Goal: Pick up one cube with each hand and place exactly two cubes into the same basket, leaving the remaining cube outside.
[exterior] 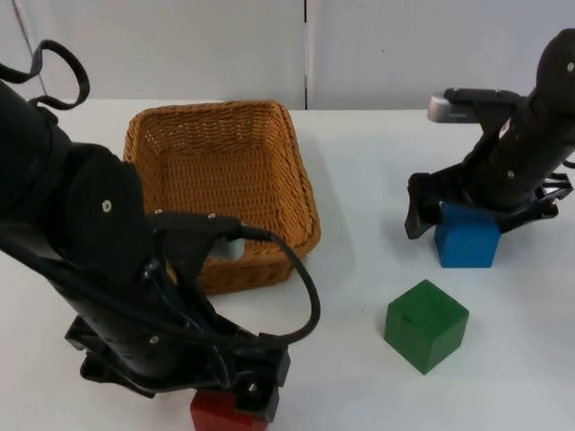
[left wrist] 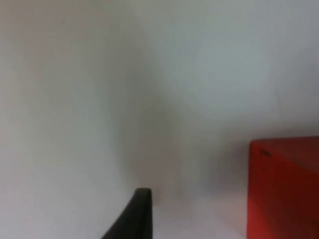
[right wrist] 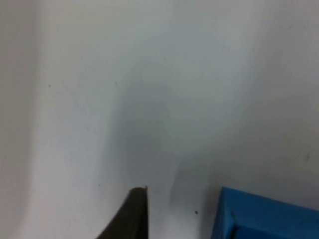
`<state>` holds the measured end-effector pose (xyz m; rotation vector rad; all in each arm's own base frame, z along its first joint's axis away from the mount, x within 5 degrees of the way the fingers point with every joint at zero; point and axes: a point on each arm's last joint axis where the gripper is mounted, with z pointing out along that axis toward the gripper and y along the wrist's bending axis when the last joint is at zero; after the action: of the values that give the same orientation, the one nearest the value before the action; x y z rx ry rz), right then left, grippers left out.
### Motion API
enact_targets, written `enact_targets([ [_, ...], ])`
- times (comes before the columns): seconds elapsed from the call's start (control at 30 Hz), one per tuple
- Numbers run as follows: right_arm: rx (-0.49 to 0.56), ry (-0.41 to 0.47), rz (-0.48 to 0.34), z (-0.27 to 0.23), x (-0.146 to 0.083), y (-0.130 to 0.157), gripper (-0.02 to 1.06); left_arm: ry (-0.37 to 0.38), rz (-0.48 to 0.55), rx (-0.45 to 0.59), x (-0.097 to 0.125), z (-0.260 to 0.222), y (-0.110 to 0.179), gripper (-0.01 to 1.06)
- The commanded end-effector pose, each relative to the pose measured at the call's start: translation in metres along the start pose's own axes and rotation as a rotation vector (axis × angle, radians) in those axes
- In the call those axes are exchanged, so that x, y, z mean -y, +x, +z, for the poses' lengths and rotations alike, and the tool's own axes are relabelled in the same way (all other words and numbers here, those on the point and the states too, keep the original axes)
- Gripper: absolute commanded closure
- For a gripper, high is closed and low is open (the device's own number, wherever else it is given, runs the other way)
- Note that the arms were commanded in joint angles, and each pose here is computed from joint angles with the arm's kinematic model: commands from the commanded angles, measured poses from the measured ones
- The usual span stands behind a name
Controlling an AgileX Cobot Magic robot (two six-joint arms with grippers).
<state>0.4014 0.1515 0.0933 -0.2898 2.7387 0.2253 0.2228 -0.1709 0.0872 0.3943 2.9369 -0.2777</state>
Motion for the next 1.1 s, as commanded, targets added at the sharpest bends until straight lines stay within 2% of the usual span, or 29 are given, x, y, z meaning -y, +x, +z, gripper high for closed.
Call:
enact_targets([
  [0.0, -0.002, -0.002, 0.002, 0.002, -0.001, 0.000, 0.13, -0.002, -0.004, 0.000, 0.000, 0.002, 0.001, 0.00],
  [0.03, -0.002, -0.002, 0.002, 0.002, -0.001, 0.000, 0.18, -0.003, 0.000, 0.001, 0.000, 0.003, 0.001, 0.01],
  [0.1, 0.002, -0.002, 0.002, 0.002, -0.001, 0.000, 0.34, -0.002, 0.000, 0.005, 0.000, 0.003, 0.000, 0.07],
  [0.13, 0.002, -0.002, 0.002, 0.002, -0.001, 0.000, 0.34, -0.002, 0.000, 0.005, 0.000, 0.003, 0.000, 0.07],
  [0.23, 0.008, -0.002, 0.002, 0.001, -0.001, -0.001, 0.59, -0.002, 0.000, 0.007, 0.000, 0.003, 0.000, 0.31],
  [0.27, 0.012, -0.003, 0.001, -0.001, -0.002, -0.002, 0.67, -0.002, -0.002, 0.007, 0.000, 0.003, 0.000, 0.42],
  [0.3, 0.012, -0.003, 0.001, -0.001, -0.002, -0.002, 0.67, -0.002, -0.002, 0.007, 0.000, 0.003, 0.000, 0.42],
  [0.37, 0.028, -0.005, 0.000, -0.007, -0.003, -0.005, 0.86, 0.000, -0.004, 0.009, 0.000, 0.002, 0.000, 0.65],
  [0.43, 0.060, -0.010, -0.021, -0.019, -0.004, -0.011, 1.03, 0.007, -0.011, 0.022, 0.001, -0.001, -0.001, 0.93],
  [0.47, 0.060, -0.010, -0.021, -0.019, -0.004, -0.011, 1.03, 0.007, -0.011, 0.022, 0.001, -0.001, -0.001, 0.93],
  [0.5, 0.082, -0.012, -0.026, -0.027, -0.005, -0.014, 1.05, 0.010, -0.010, 0.031, 0.002, -0.004, -0.002, 1.05],
  [0.63, 0.146, -0.024, -0.032, -0.060, -0.009, -0.025, 1.05, 0.026, -0.001, 0.055, 0.004, -0.017, -0.004, 1.05],
  [0.83, 0.227, -0.042, -0.041, -0.113, -0.015, -0.034, 1.05, 0.063, 0.054, 0.133, 0.010, -0.063, -0.005, 1.05],
  [0.97, 0.280, -0.050, -0.077, -0.151, -0.018, -0.036, 1.05, 0.093, 0.100, 0.255, 0.012, -0.103, -0.004, 1.05],
  [1.07, 0.293, -0.052, -0.098, -0.166, -0.019, -0.035, 1.05, 0.100, 0.122, 0.295, 0.012, -0.119, -0.001, 1.05],
])
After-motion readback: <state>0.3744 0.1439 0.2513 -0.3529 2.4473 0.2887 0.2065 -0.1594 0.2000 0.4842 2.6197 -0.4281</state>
